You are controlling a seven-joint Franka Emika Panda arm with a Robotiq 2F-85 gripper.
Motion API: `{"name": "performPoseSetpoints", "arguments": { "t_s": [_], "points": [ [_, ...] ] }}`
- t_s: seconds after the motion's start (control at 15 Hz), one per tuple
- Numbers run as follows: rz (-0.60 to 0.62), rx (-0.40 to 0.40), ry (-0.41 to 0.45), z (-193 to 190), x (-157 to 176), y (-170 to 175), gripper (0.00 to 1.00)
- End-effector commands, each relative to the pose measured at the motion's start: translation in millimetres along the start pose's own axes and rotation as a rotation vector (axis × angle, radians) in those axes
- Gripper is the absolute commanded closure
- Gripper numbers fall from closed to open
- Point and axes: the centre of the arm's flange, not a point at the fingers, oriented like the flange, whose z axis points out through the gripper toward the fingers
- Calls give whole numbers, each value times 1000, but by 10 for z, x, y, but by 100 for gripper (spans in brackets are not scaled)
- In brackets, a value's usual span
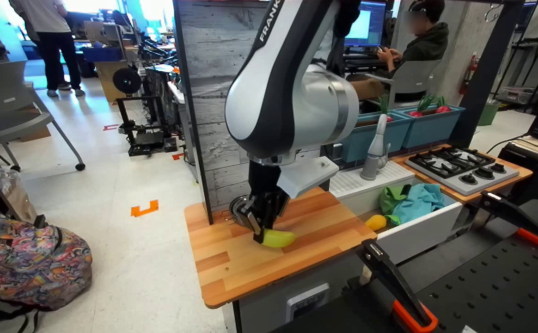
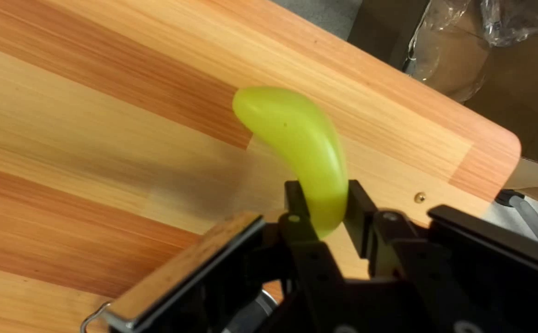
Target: Put the silver lid on the silver pot, move the banana to the left, push the faucet to the left
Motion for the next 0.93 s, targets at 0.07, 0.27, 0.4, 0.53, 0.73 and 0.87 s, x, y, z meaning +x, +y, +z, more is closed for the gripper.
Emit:
{"name": "performPoseSetpoints", "arguments": {
  "t_s": [0.07,0.27,0.4,0.53,0.73,0.87],
  "points": [
    [-36,-5,-45,223,206,22,94],
    [-35,-4,-71,303,235,21,49],
    [-39,0,-94,326,238,15,42],
    [-32,6,-112,299,219,-22,27],
    [-36,-3,-141,183,93,-155,5],
    [-31,-12,-129,30,-6,-214,0]
  ]
}}
